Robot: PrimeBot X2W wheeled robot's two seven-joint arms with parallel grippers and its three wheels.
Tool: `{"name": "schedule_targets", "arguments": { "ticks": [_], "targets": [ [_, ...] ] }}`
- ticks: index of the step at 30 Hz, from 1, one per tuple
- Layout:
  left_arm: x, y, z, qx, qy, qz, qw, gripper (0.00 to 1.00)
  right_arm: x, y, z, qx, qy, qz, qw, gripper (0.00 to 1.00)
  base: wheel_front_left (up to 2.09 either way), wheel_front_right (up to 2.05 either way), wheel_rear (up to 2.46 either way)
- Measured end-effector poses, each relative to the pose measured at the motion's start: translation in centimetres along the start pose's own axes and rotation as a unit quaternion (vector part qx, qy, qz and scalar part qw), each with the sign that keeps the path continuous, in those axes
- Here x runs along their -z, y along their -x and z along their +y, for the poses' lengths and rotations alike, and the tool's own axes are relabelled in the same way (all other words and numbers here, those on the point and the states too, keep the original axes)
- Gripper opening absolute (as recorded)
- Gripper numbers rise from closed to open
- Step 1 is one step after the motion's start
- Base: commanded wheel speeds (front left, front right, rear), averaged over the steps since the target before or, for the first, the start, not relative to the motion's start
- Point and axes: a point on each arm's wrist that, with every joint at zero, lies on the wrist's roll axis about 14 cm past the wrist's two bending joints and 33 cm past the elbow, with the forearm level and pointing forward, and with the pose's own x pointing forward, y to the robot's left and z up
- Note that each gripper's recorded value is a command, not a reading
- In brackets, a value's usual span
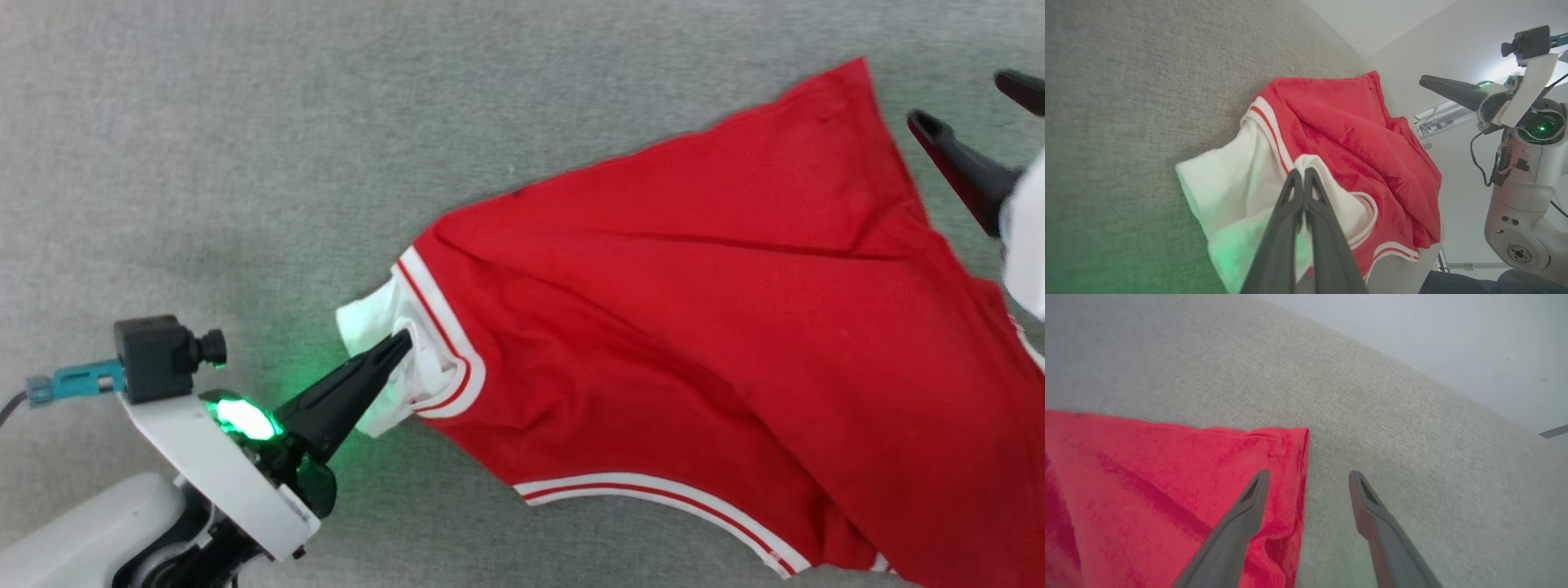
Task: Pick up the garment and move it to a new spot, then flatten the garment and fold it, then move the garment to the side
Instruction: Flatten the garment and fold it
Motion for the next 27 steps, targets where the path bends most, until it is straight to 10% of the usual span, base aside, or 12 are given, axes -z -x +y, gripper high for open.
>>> {"name": "schedule_targets", "arguments": {
  "ticks": [10, 12, 13, 27],
  "targets": [
    [-0.3, 0.2, 1.0, -0.020, 0.011, -0.015, 1.000, 0.00, 4.3, -7.7, 1.2, -0.037, 0.015, 0.104, 0.994, 1.00, 0.00, 0.00, 0.00],
    [-0.3, 0.3, 1.2, -0.024, 0.012, -0.017, 0.999, 0.00, 4.7, -8.2, 1.5, -0.045, 0.019, 0.114, 0.992, 0.09, 0.00, 0.00, 0.00],
    [-0.3, 0.4, 1.3, -0.027, 0.015, -0.018, 0.999, 0.00, 4.7, -8.4, 1.6, -0.049, 0.018, 0.115, 0.992, 0.00, 0.00, 0.00, 0.00],
    [-10.3, 0.4, 1.9, -0.038, -0.018, -0.130, 0.991, 0.00, -3.5, -4.3, -5.4, 0.046, -0.104, -0.108, 0.988, 0.00, 0.00, 0.00, 0.00]
  ]
}}
